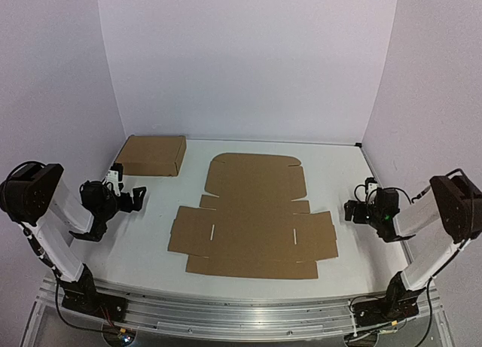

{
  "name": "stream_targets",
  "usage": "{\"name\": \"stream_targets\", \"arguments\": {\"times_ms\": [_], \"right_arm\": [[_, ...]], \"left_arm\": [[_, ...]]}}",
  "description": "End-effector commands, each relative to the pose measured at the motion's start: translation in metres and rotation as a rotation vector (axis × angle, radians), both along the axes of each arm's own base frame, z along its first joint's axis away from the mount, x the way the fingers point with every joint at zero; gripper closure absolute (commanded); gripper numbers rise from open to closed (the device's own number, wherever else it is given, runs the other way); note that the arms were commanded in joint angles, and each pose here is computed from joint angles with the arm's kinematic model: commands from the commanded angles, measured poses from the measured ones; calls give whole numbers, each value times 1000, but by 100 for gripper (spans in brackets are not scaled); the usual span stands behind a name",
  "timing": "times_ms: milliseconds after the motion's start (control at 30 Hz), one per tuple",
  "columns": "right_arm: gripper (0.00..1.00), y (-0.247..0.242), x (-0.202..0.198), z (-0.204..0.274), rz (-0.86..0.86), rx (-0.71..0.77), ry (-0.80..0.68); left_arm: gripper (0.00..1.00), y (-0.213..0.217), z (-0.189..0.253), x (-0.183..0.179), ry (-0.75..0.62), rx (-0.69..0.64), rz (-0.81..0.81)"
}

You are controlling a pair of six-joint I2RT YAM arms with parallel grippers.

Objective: Fold the paper box

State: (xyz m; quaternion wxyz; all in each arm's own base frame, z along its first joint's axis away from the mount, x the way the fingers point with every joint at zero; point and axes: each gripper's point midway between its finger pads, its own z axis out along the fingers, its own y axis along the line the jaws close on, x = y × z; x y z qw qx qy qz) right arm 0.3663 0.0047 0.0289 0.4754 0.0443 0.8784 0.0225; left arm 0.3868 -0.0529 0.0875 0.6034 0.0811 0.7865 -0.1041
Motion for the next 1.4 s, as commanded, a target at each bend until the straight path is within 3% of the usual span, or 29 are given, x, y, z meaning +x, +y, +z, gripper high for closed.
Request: {"name": "stream_targets", "arguments": {"times_ms": [0, 133, 200, 367, 467, 600, 700, 800, 933, 1067, 1200, 1367], "right_arm": [[2, -1, 13, 43, -40, 28, 45], [2, 17, 3, 74, -14, 157, 231], [4, 32, -19, 84, 11, 244, 363], [12, 55, -92, 93, -43, 401, 651], [15, 70, -146, 74, -123, 441, 832], [17, 99, -201, 54, -198, 405, 998], [16, 122, -213, 52, -175, 404, 997], [15, 148, -214, 42, -128, 529, 972], [25, 174, -218, 16, -82, 675, 989], [23, 186, -218, 8, -8, 666, 980], [19, 177, -206, 12, 8, 631, 864], [18, 155, -200, -5, -109, 595, 802]], "left_arm": [[0, 1, 14, 7, -44, -7, 11], [0, -3, 20, 4, -67, -11, -7], [0, -20, 40, -6, -102, 12, -108], [0, -101, 118, -62, -277, 203, -576], [0, -160, 107, -116, -285, 363, -908], [0, -217, 92, -170, -282, 449, -1157], [0, -250, 73, -203, -228, 481, -1296], [0, -273, 44, -225, -111, 523, -1398], [0, -292, 17, -232, -77, 594, -1446], [0, -294, -3, -232, -49, 618, -1461], [0, -295, -13, -241, -12, 607, -1505], [1, -294, -29, -248, 33, 613, -1532]]}}
